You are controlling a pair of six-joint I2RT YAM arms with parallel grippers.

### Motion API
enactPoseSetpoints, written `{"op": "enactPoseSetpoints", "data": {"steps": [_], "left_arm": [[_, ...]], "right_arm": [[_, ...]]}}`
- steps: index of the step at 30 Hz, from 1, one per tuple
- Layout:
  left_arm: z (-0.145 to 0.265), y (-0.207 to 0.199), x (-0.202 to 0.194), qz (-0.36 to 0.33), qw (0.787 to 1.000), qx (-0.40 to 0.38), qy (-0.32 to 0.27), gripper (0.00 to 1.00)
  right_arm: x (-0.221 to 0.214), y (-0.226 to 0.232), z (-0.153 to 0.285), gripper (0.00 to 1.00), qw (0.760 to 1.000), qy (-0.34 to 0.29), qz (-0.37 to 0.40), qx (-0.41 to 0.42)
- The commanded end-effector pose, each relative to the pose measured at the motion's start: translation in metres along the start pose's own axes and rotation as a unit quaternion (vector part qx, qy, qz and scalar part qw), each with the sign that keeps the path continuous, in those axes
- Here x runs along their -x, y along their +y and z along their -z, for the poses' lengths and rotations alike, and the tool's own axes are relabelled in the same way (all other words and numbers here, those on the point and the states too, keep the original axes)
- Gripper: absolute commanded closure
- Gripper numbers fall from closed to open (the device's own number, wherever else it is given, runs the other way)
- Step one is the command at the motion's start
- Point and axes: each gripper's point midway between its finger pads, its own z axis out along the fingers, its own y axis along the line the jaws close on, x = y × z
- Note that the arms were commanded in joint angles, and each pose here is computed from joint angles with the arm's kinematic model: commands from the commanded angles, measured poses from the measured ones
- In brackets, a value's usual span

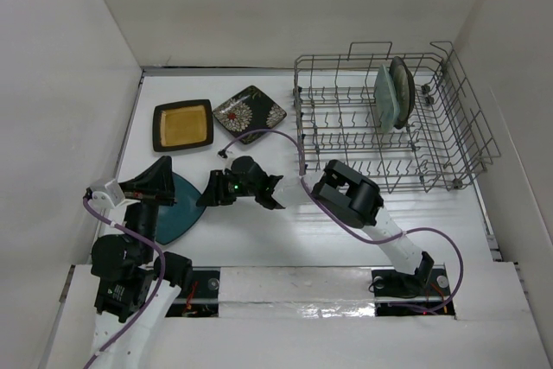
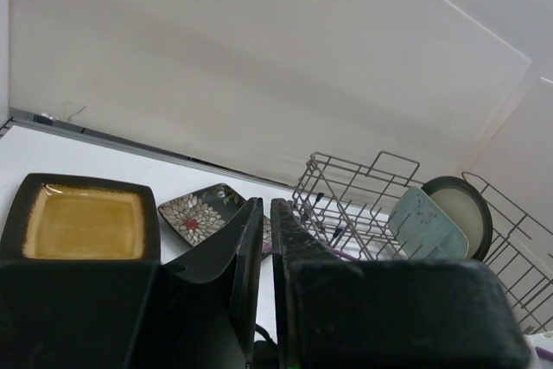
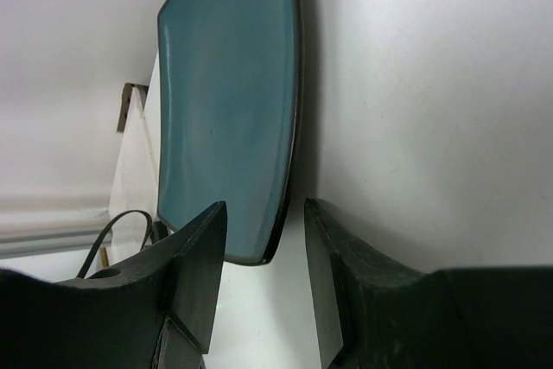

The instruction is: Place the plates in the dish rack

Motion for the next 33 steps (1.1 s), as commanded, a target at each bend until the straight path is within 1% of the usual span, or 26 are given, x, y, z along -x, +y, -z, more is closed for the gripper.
{"op": "enactPoseSetpoints", "data": {"steps": [1,2,5,10,14,15,17,18,19,20,21,22,23,25,26,28,29,30,31,33], "left_arm": [[0.002,-0.007,0.017,0.003,1.000,-0.015,-0.028,0.93],[0.002,-0.008,0.017,0.003,1.000,-0.015,-0.027,0.93],[0.002,-0.007,0.017,0.003,0.999,-0.014,-0.029,0.93],[0.003,-0.007,0.018,0.003,0.999,-0.016,-0.031,0.93],[0.003,-0.007,0.019,0.002,0.999,-0.014,-0.031,0.93],[0.003,-0.007,0.019,0.002,0.999,-0.015,-0.031,0.93],[0.003,-0.007,0.020,0.002,0.999,-0.013,-0.034,0.93],[0.003,-0.006,0.020,0.000,0.999,-0.013,-0.033,0.93],[0.003,-0.006,0.020,0.001,0.999,-0.013,-0.033,0.93],[0.004,-0.007,0.021,0.001,0.999,-0.014,-0.034,0.93],[0.004,-0.007,0.021,0.002,0.999,-0.015,-0.035,0.93],[0.004,-0.007,0.022,0.002,0.999,-0.014,-0.037,0.93],[0.004,-0.006,0.022,0.002,0.999,-0.013,-0.038,0.93],[0.005,-0.006,0.021,0.002,0.999,-0.014,-0.037,0.93],[0.005,-0.007,0.021,0.002,0.999,-0.015,-0.036,0.93],[0.005,-0.007,0.022,0.003,0.999,-0.015,-0.037,0.93],[0.005,-0.007,0.022,0.003,0.999,-0.015,-0.037,0.93],[0.005,-0.007,0.021,0.002,0.999,-0.015,-0.036,0.93],[0.005,-0.007,0.022,0.002,0.999,-0.016,-0.036,0.93],[0.006,-0.008,0.023,0.004,0.999,-0.017,-0.038,0.93]], "right_arm": [[-0.038,-0.023,0.000,0.51,0.998,0.055,0.001,-0.042],[-0.038,-0.016,-0.004,0.50,0.998,0.057,0.011,-0.037],[-0.038,-0.013,-0.007,0.49,0.997,0.065,0.007,-0.032],[-0.048,-0.020,-0.018,0.49,0.996,0.087,-0.004,-0.025],[-0.055,-0.021,-0.021,0.55,0.995,0.100,-0.015,-0.018],[-0.055,-0.022,-0.022,0.60,0.995,0.101,-0.015,-0.018],[-0.056,-0.026,-0.022,0.66,0.995,0.101,-0.017,-0.023],[-0.057,-0.025,-0.023,0.73,0.994,0.102,-0.016,-0.022],[-0.058,-0.026,-0.023,0.77,0.994,0.105,-0.017,-0.022],[-0.059,-0.027,-0.023,0.85,0.994,0.105,-0.019,-0.023],[-0.059,-0.028,-0.023,0.98,0.994,0.105,-0.021,-0.024],[-0.058,-0.026,-0.023,1.00,0.995,0.100,-0.020,-0.018],[-0.056,-0.024,-0.023,1.00,0.995,0.097,-0.023,-0.016],[-0.044,-0.006,-0.018,1.00,0.997,0.080,-0.016,0.003],[-0.045,-0.008,-0.018,1.00,0.997,0.080,-0.015,0.003],[-0.028,0.016,-0.010,1.00,0.998,0.052,0.001,0.030],[-0.016,0.037,-0.003,1.00,0.998,0.038,0.002,0.050],[-0.018,0.036,-0.002,1.00,0.998,0.037,0.001,0.054],[-0.002,0.062,0.005,1.00,0.996,0.016,0.013,0.084],[0.007,0.080,0.017,1.00,0.994,0.000,0.011,0.105]]}}
